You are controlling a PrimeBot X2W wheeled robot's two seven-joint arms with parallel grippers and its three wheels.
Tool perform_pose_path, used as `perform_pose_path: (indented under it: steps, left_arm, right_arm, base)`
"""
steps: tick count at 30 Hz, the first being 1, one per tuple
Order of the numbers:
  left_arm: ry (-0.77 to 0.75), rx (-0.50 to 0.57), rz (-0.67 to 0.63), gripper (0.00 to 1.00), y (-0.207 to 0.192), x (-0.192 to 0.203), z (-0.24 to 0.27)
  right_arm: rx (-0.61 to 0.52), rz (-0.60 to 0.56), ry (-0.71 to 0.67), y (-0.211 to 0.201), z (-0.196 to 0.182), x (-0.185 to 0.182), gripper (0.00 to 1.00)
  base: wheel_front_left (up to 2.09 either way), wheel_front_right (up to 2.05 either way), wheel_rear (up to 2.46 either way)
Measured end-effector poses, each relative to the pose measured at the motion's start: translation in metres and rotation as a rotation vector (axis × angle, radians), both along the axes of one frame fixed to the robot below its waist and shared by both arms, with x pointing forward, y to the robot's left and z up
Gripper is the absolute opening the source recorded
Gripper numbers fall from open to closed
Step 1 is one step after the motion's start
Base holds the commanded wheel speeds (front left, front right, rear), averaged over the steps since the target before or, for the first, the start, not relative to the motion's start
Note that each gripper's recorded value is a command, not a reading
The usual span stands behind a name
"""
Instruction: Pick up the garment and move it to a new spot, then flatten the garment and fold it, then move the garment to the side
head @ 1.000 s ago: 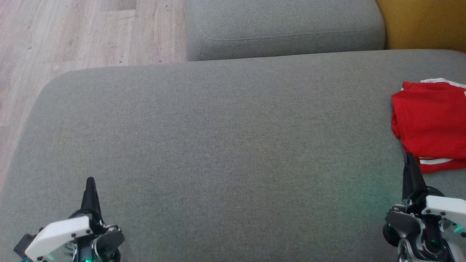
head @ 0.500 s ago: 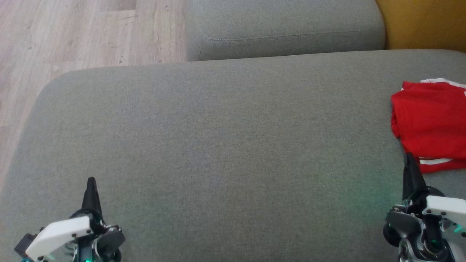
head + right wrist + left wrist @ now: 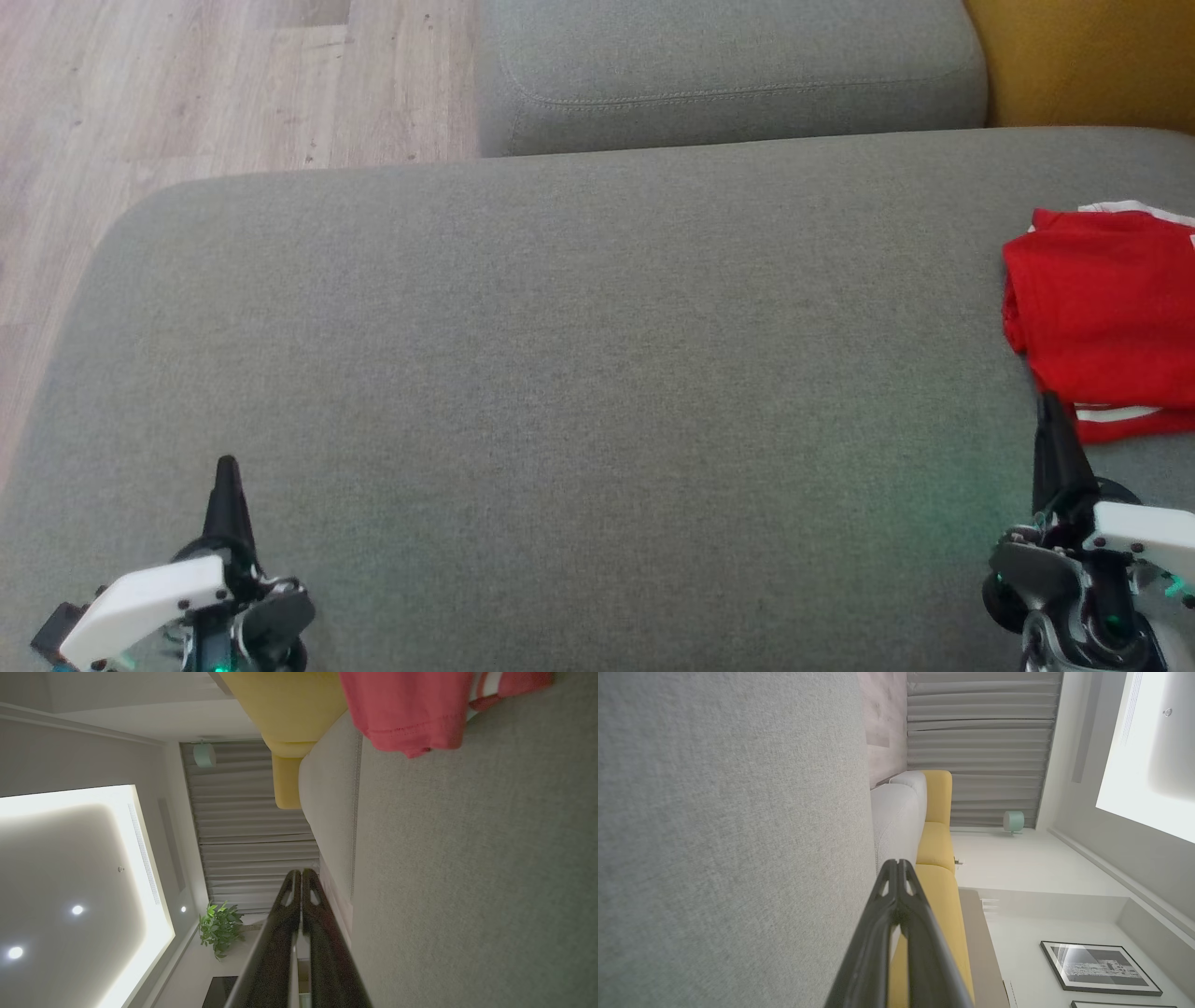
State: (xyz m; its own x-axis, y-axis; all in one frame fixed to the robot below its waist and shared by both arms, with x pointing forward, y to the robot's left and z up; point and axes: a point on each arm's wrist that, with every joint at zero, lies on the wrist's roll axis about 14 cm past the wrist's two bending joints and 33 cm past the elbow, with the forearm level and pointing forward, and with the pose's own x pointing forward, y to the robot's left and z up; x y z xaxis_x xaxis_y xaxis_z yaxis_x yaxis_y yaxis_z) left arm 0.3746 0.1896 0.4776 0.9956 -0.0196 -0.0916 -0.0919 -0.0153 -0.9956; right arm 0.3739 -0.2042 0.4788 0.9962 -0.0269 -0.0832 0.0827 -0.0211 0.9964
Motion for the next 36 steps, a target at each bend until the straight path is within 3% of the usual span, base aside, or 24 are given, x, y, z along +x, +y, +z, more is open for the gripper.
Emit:
perform_pose_path:
  steps: [36]
  left_arm:
    - [0.000,-0.002,-0.003,0.00,-0.0001,-0.0001,-0.0001]
  right_arm:
    - [0.001,-0.002,0.000,-0.0015,0.0001,-0.0002,0.00]
  base:
    - [0.00,0.00,0.00]
